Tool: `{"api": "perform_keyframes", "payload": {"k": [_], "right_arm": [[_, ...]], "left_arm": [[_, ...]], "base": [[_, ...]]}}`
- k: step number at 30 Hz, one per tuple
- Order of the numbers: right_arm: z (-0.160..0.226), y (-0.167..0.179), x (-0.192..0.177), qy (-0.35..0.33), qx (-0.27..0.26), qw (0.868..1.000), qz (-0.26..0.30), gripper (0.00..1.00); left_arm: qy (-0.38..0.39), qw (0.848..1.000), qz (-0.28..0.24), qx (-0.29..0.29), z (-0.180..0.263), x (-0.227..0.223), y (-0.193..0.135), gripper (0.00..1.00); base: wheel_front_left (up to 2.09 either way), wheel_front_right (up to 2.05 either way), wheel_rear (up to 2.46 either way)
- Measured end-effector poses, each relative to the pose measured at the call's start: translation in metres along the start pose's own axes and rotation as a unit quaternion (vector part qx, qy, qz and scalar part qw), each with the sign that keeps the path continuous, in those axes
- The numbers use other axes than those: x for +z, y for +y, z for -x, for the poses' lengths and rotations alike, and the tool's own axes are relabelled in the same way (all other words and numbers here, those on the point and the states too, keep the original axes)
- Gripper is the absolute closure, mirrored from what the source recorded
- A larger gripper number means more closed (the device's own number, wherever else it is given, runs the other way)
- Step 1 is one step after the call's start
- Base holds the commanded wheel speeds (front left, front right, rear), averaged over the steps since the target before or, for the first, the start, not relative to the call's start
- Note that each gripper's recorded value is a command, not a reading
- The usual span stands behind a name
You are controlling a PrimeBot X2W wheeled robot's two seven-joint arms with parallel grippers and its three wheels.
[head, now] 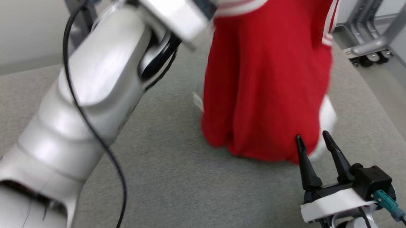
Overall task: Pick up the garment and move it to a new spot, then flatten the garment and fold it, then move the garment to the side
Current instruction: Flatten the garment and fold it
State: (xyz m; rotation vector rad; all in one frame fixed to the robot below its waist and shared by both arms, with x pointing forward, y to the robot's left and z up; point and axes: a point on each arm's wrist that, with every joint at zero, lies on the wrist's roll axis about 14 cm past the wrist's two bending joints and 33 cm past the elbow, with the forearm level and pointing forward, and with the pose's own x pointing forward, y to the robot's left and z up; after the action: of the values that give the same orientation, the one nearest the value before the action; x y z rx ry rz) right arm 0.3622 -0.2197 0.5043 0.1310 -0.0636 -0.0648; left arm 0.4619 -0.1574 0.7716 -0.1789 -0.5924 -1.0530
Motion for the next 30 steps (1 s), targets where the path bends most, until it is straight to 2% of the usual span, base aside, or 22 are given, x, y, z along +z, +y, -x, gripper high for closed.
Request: {"api": "perform_keyframes", "payload": {"k": [4,8,11,12,17,21,28,29,30], "right_arm": [[-0.007,0.004,-0.008,0.009,0.005,1.0,-0.001,0.0],[-0.015,0.01,-0.013,0.013,0.016,1.0,0.002,0.0],[-0.021,0.017,-0.015,0.014,0.027,1.0,0.001,0.0],[-0.024,0.02,-0.016,0.015,0.032,0.999,0.001,0.0],[-0.03,0.029,-0.018,0.016,0.049,0.999,0.002,0.0],[-0.033,0.036,-0.02,0.019,0.059,0.998,0.001,0.0],[-0.032,0.042,-0.02,0.019,0.068,0.998,0.0,0.0],[-0.031,0.041,-0.019,0.018,0.067,0.998,0.0,0.0],[-0.031,0.042,-0.019,0.017,0.067,0.998,0.0,0.0]], "left_arm": [[0.055,0.995,0.03,0.082,0.067,-0.047,0.042,1.0],[0.084,0.979,0.054,0.18,0.138,-0.071,0.08,1.0],[0.101,0.962,0.056,0.246,0.191,-0.081,0.096,1.0],[0.11,0.95,0.053,0.287,0.225,-0.083,0.105,1.0],[0.139,0.918,-0.002,0.372,0.297,-0.075,0.13,1.0],[0.136,0.899,-0.024,0.416,0.328,-0.061,0.149,1.0],[0.149,0.879,-0.078,0.445,0.35,-0.044,0.178,1.0],[0.156,0.877,-0.084,0.446,0.353,-0.046,0.18,0.89],[0.167,0.871,-0.088,0.453,0.358,-0.049,0.182,0.63]], "base": [[0.0,0.0,0.0],[0.0,0.0,0.0],[0.0,0.0,0.0],[0.0,0.0,0.0],[0.0,0.0,0.0],[0.0,0.0,0.0],[0.0,0.0,0.0],[0.0,0.0,0.0],[0.0,0.0,0.0]]}}
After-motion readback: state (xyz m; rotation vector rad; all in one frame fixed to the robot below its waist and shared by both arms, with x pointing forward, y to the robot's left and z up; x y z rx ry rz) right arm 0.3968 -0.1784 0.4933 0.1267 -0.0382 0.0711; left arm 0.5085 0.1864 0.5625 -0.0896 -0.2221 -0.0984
